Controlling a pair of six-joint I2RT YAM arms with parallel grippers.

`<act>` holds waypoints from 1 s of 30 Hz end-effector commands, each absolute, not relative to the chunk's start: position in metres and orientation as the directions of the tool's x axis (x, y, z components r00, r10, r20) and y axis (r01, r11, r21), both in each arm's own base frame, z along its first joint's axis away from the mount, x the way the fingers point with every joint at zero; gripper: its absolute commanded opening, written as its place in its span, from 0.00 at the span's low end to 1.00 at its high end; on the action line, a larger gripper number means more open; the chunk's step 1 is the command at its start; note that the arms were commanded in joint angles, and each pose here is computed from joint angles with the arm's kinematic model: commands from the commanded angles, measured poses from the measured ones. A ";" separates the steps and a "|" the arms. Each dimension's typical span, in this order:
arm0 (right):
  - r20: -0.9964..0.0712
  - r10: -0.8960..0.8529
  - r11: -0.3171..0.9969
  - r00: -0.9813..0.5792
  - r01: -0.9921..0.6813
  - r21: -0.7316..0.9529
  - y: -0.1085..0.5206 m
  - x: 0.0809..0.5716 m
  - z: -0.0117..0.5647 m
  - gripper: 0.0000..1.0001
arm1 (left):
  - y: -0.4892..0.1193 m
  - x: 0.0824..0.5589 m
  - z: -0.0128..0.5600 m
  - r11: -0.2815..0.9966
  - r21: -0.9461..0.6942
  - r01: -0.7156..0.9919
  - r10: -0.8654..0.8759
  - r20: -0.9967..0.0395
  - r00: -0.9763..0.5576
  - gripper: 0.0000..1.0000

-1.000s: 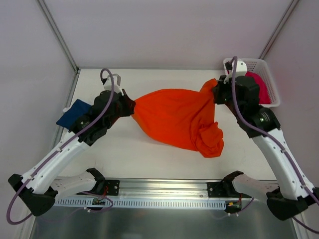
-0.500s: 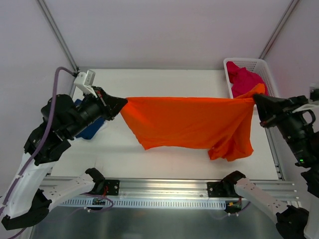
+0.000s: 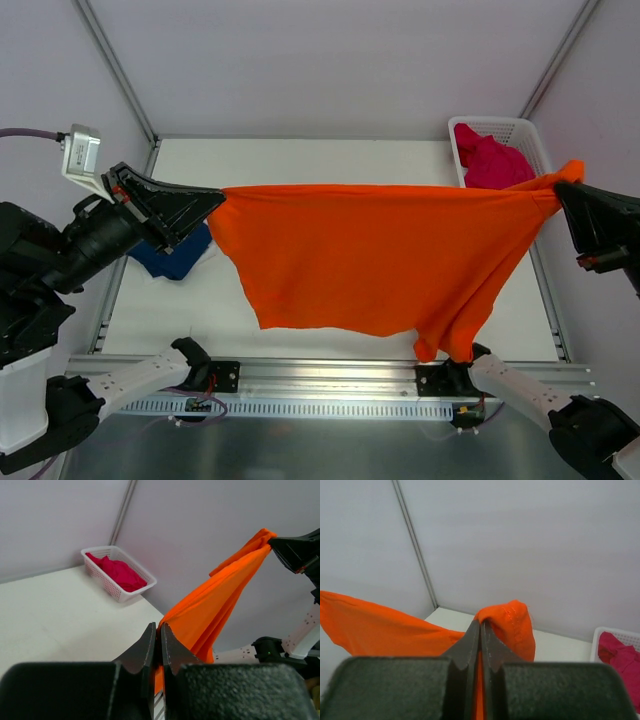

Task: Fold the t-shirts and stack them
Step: Flatten out the tshirt

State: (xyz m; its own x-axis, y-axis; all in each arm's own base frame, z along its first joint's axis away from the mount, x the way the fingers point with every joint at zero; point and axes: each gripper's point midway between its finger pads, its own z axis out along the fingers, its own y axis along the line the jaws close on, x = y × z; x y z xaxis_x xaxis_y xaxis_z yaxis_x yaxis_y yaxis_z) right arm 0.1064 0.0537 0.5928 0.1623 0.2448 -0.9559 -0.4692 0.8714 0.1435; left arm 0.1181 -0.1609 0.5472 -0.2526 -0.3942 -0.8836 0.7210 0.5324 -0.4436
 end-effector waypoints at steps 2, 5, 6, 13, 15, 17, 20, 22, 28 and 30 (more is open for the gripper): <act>-0.931 0.265 0.869 0.251 -0.480 0.118 0.044 0.089 0.620 0.01 | -0.169 0.105 0.561 0.468 -0.441 0.766 -0.380 -0.883 -0.276 0.00; -0.940 0.254 0.879 0.229 -0.461 0.125 0.044 0.095 0.607 0.00 | -0.171 0.109 0.554 0.476 -0.454 0.753 -0.376 -0.879 -0.293 0.00; -0.952 0.235 0.886 0.196 -0.446 0.127 0.050 0.109 0.594 0.01 | -0.167 0.118 0.551 0.514 -0.461 0.723 -0.388 -0.877 -0.284 0.00; -0.989 0.131 0.945 0.064 -0.310 0.105 0.059 0.172 0.523 0.01 | -0.161 0.176 0.501 0.709 -0.466 0.529 -0.369 -0.885 -0.285 0.00; -0.992 0.119 0.954 0.044 -0.282 0.102 0.065 0.191 0.510 0.00 | -0.157 0.193 0.489 0.765 -0.442 0.468 -0.351 -0.896 -0.273 0.00; -0.997 0.076 0.967 -0.026 -0.240 0.080 0.072 0.215 0.477 0.01 | -0.155 0.215 0.474 0.824 -0.411 0.389 -0.326 -0.906 -0.269 0.00; -0.994 0.039 0.978 -0.098 -0.201 0.058 0.085 0.250 0.442 0.01 | -0.157 0.247 0.447 0.893 -0.357 0.273 -0.278 -0.916 -0.289 0.00; -0.990 0.030 0.981 -0.135 -0.187 0.055 0.097 0.276 0.422 0.01 | -0.150 0.274 0.422 0.947 -0.292 0.137 -0.243 -0.924 -0.295 0.00; -0.953 0.005 0.989 -0.304 -0.140 0.050 0.113 0.349 0.352 0.00 | -0.151 0.329 0.349 0.981 -0.191 -0.042 -0.192 -0.897 -0.399 0.00; -0.932 -0.022 0.994 -0.361 -0.108 0.018 0.118 0.392 0.317 0.00 | -0.139 0.357 0.316 0.974 -0.172 -0.145 -0.218 -0.885 -0.411 0.00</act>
